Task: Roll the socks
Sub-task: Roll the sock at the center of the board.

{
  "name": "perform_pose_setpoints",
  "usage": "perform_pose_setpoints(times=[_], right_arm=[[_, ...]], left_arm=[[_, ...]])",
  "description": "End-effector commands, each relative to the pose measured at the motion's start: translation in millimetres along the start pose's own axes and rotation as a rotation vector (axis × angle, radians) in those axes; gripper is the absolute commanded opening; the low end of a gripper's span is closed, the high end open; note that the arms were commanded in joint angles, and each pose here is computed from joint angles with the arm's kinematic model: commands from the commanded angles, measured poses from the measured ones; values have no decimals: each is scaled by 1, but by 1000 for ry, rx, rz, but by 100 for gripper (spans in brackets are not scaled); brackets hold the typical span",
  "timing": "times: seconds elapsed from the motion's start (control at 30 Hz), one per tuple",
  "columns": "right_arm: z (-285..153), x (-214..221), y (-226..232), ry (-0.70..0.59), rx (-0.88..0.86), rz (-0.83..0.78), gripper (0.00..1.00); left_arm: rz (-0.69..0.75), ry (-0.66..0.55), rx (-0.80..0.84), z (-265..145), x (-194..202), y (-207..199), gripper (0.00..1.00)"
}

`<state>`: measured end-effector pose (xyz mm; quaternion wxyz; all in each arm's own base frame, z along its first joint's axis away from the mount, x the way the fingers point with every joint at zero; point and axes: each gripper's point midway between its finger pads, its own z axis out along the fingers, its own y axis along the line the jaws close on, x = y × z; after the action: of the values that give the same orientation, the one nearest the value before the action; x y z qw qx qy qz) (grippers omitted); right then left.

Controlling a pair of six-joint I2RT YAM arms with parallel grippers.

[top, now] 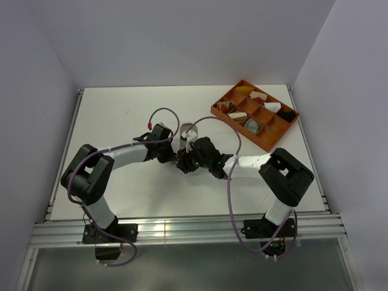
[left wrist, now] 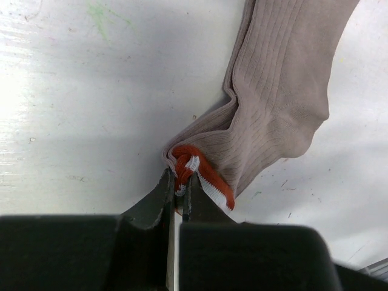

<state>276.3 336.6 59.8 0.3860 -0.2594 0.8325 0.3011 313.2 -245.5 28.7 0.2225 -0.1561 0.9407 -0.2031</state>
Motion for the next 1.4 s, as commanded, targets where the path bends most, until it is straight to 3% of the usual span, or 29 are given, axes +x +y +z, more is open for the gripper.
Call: perform_pose_setpoints(times=[0.0, 0.27, 0.53, 0.63, 0.77, 0.8, 0.93, 0.97, 1.17, 1.37], right_arm=[[-3, -11, -14, -89, 141, -193, 53], [8, -8, -6, -100, 256, -359, 50], [20, 9, 9, -63, 251, -438, 45], [23, 13, 11, -55, 249, -437, 31], [24, 17, 14, -48, 232, -402, 0], [25, 19, 17, -38, 207, -391, 0], [27, 32, 18, 27, 121, -268, 0], [27, 31, 11, 38, 114, -213, 0], [23, 24, 16, 94, -83, 36, 0], [18, 22, 7, 112, -216, 326, 0]], left_arm=[[64, 54, -68, 0, 10, 13, 0], [79, 77, -56, -2, 10, 8, 0], [75, 86, -44, -2, 11, 5, 0], [73, 91, -38, 0, 12, 3, 0], [58, 73, -21, -2, 11, 2, 4], [54, 67, -21, -3, 10, 2, 9], [25, 23, -7, -11, -1, 2, 23], [14, 14, -6, -13, -2, 4, 31], [-52, -55, 35, -29, -21, 4, 49], [-117, -154, 98, -47, -35, 5, 55]])
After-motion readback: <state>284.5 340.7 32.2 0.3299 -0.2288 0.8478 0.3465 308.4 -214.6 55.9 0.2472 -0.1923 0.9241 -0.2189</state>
